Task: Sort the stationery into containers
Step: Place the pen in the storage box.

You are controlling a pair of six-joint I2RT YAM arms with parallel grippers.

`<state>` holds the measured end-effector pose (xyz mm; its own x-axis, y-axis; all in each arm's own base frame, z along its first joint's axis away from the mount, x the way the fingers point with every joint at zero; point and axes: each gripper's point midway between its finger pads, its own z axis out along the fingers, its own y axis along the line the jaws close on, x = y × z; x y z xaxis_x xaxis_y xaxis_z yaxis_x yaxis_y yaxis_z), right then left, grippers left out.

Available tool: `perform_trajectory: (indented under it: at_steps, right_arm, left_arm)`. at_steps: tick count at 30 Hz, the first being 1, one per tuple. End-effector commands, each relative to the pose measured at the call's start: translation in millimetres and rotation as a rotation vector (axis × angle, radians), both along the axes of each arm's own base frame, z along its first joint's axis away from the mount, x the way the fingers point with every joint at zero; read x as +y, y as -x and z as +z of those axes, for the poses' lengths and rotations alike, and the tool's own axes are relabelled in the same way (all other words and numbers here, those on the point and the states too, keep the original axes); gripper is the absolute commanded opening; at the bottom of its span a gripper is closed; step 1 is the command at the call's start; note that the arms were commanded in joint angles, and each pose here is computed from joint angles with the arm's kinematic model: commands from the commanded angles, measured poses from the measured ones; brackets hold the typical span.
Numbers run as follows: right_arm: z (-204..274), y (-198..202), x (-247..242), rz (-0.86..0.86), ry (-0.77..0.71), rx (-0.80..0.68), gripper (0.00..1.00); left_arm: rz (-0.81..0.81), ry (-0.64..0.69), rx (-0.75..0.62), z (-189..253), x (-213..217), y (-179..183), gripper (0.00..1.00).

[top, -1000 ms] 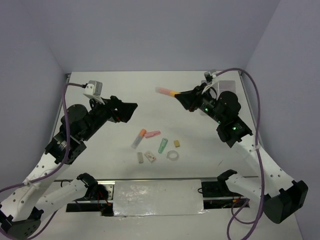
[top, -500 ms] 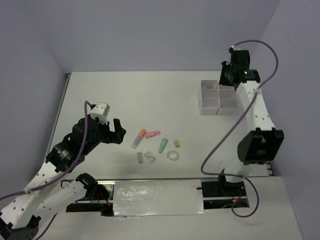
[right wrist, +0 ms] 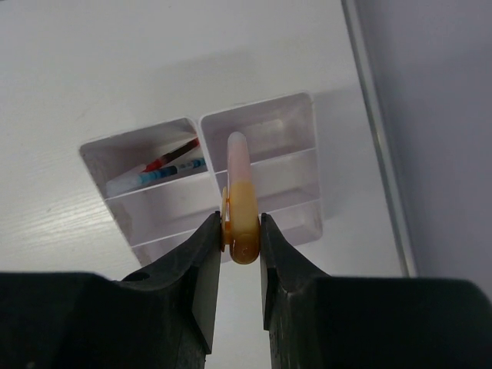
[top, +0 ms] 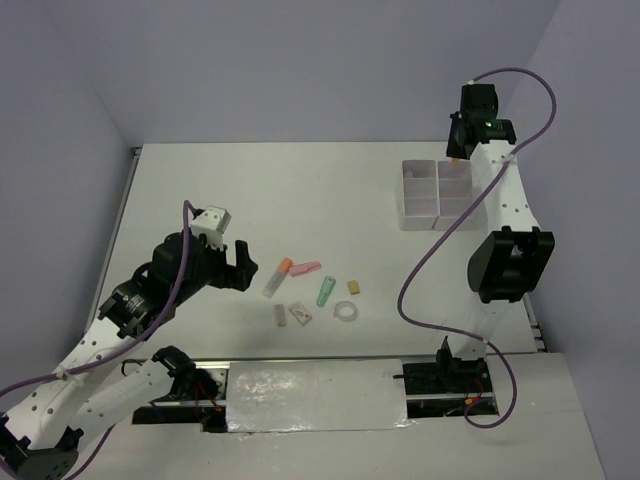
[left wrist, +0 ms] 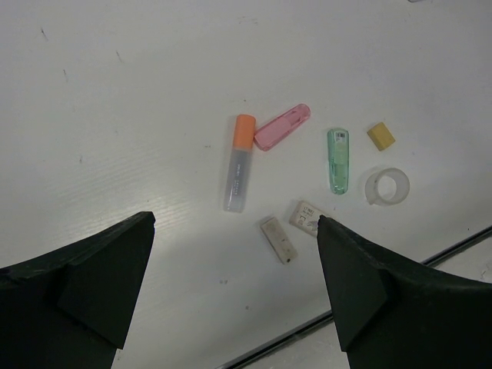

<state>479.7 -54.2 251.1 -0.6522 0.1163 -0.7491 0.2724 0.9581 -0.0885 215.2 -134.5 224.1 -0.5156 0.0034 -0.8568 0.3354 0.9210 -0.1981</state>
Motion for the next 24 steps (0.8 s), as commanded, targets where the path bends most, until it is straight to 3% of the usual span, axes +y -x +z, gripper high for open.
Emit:
perform_trajectory:
  at_steps: [1, 5, 9, 20, 24]
  right_arm:
    - [24.4, 0.7, -17.6, -0.029, 0.041, -0.046, 0.0]
    - [27.5, 0.7, -14.1, -0.007, 0.007, -0.099, 0.0]
    - [6.9, -7.8, -25.5, -0.024, 0.016, -0.032, 0.0]
    - [-12.0, -30.4, -23.9, -0.018, -0.012, -0.043, 0.0]
    - [-28.3, -29.7, -24.4, -0.02, -0.012, -0.02, 0.14]
  left_arm:
    - [-0.034, 0.015, -0.036, 8.8, -6.4, -2.0, 0.99]
    - [-0.034, 0.018, -0.041, 9.5, -6.1, -1.6, 0.99]
    - [-0.035, 0.013, -0.03, 6.7, -6.8, -2.0, 0.99]
    - [-0.032, 0.011, -0.033, 6.9, -6.4, -2.9, 0.99]
    - [-0.03, 0.009, -0.031, 6.6, -6.0, -2.9, 0.99]
